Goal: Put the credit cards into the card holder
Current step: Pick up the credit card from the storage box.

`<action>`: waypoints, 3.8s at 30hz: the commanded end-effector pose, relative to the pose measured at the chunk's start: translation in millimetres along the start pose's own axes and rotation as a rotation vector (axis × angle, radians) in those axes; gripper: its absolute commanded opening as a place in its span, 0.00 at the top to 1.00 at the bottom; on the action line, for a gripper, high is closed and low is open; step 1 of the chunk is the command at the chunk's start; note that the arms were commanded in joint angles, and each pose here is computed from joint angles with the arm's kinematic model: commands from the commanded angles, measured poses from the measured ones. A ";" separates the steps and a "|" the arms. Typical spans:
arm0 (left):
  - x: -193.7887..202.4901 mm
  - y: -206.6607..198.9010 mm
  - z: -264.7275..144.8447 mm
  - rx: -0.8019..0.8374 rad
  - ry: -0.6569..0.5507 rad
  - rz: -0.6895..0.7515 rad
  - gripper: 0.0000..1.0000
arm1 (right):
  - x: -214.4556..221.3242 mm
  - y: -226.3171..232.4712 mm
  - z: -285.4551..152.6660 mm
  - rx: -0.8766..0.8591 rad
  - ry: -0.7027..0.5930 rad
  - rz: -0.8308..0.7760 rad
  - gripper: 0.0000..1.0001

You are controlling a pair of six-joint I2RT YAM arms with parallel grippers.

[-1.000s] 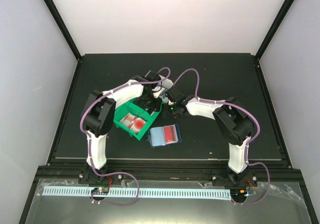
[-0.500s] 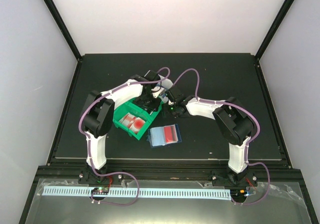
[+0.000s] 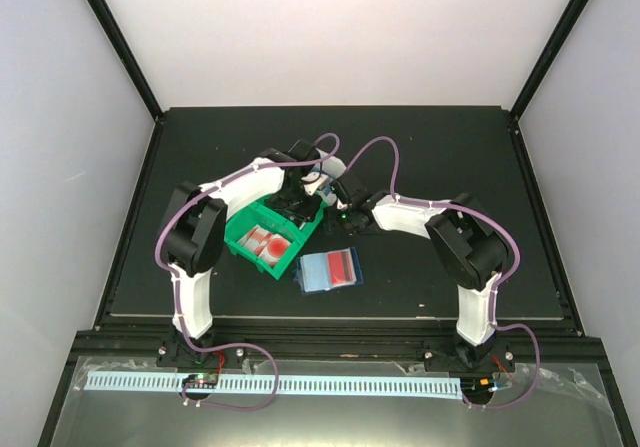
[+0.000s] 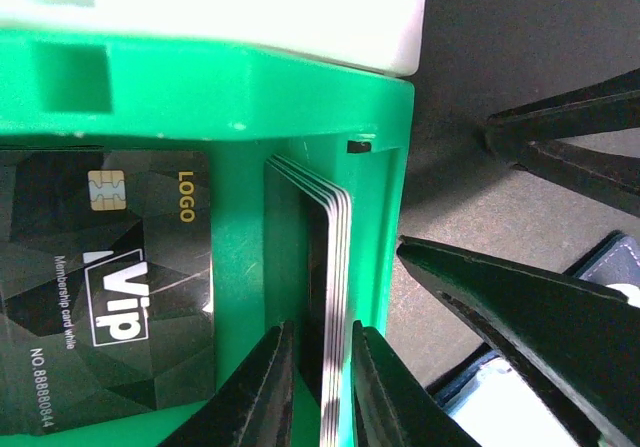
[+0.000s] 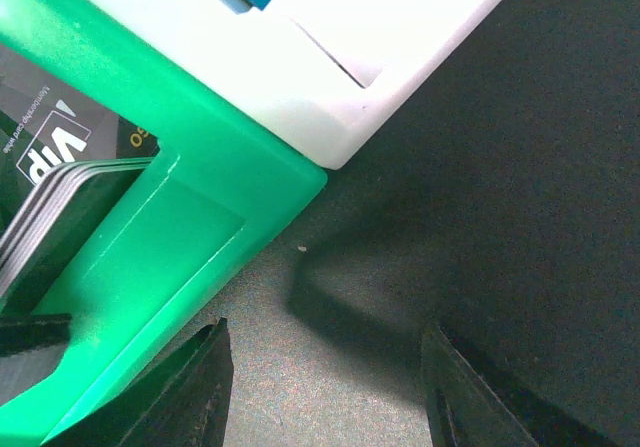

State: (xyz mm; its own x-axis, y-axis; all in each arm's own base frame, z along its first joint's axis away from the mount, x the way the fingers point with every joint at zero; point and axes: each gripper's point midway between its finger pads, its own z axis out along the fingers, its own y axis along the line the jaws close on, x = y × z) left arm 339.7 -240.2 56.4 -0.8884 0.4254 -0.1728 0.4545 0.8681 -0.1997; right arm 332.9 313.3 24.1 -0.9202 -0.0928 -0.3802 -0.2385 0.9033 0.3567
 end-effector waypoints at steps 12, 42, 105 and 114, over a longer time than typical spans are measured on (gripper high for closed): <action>-4.5 -5.4 -26.1 0.008 -0.043 0.022 0.74 | 23.6 -11.9 11.4 0.039 0.073 0.018 0.46; 2.9 -13.3 -23.8 0.042 -0.034 0.048 0.83 | 24.3 -14.1 12.0 0.040 0.060 0.053 0.47; 8.8 -14.9 -19.9 0.059 -0.033 0.032 0.84 | 28.6 -19.9 15.4 0.042 0.066 0.073 0.48; 7.2 -16.9 -25.8 0.066 -0.044 0.030 0.88 | 28.7 -19.8 16.0 0.041 0.068 0.072 0.48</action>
State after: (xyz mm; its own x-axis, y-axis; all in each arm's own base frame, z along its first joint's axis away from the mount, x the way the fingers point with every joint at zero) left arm 327.5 -237.2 65.5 -0.8771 0.4412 -0.1897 0.4758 0.8520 -0.2183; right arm 336.2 315.7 23.7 -0.9201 -0.0399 -0.3896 -0.2045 0.8974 0.3909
